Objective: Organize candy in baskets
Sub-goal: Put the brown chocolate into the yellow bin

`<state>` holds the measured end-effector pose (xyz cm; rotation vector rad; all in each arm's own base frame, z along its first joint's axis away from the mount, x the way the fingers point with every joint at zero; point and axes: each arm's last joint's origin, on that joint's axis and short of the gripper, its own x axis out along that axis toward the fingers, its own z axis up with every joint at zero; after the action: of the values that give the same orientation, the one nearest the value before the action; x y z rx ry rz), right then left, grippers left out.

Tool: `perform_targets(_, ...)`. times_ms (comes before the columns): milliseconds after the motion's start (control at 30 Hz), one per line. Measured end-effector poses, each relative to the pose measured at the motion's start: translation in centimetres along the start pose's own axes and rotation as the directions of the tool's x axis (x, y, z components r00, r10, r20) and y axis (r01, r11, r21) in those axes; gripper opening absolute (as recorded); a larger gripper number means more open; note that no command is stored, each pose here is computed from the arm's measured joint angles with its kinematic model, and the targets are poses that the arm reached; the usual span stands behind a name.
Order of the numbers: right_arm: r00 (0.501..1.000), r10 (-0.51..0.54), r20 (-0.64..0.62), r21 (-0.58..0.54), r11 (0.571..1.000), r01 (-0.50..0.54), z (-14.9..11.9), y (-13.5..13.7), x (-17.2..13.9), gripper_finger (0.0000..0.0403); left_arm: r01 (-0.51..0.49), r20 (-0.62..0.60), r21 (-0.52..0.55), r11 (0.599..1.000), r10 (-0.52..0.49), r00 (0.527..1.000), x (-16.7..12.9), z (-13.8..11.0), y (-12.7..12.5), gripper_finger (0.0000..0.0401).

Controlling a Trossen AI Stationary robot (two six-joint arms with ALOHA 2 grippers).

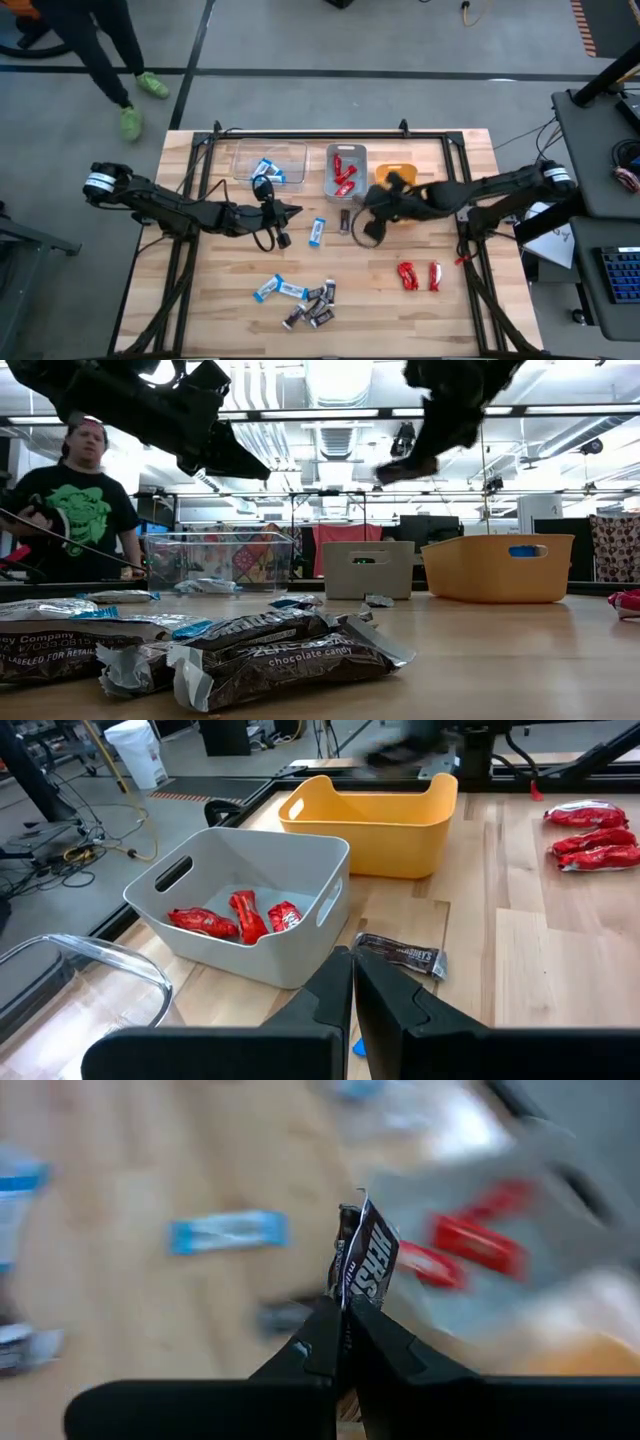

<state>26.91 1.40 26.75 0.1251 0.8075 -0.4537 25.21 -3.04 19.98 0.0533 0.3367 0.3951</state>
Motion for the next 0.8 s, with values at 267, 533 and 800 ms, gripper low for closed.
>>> perform_targets(267,0.920,-0.311,-0.239,0.202,0.911,0.360,-2.9,-5.5,0.5,0.0012,0.000,0.003,-0.002,1.000,0.000,1.000,0.0,0.0,0.0,0.0000)
perform_targets(533,0.881,-0.359,-0.309,0.214,0.876,0.433,-4.7,-7.1,2.1,0.0013,0.001,0.006,-0.004,1.000,-0.001,1.000,0.0,0.1,0.0,0.0000)
perform_targets(800,0.877,-0.360,-0.318,0.229,0.868,0.440,-4.9,-7.2,2.2,0.0050,0.001,0.006,-0.004,1.000,0.000,1.000,0.0,0.1,0.0,0.0000)
